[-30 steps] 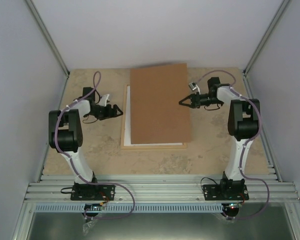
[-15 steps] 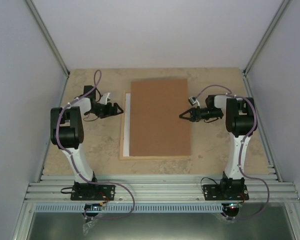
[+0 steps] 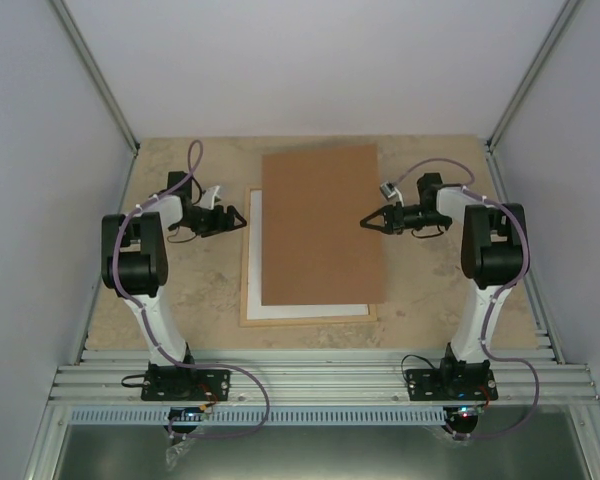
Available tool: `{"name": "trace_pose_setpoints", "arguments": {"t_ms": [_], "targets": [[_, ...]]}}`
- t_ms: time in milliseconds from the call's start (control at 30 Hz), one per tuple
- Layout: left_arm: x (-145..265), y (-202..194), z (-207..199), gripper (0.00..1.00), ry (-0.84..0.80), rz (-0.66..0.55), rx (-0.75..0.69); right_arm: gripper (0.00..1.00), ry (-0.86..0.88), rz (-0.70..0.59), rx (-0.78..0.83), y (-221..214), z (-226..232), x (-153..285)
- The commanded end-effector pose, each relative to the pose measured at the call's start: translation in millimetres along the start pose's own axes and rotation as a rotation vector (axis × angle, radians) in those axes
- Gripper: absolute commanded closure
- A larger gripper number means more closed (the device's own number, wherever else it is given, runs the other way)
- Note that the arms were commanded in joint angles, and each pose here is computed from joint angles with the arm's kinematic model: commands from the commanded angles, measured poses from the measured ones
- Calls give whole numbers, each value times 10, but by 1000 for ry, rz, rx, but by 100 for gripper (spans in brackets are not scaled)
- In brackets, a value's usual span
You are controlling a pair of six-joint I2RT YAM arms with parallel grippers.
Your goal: Put the photo into the frame
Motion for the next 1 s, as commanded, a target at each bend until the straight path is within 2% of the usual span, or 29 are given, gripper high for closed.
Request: {"name": "trace_pose_setpoints", "arguments": {"t_ms": [0,233,500,967], "targets": [[-5,33,43,15,13,-6,13,99,24,0,-100,79,131,-17],[-30,32,87,16,25,2,33,99,0,51,-206,39,47,-223],[-52,25,109,19,28,10,36,100,-61,39,-332,52,-228,-301],[-136,-45,151,24,21,35,51,100,-111,68,-408,-13,-485,-438]]}}
Point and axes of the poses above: each gripper's point midway between its finger pads, its own x axis back along the fingers, its own z axis along the line the jaws close on, y = z × x, the point moved 4 cm from there along x, back along the fingers, and after that the axes turned 15 degrees about -x, right-handed, at the moved point
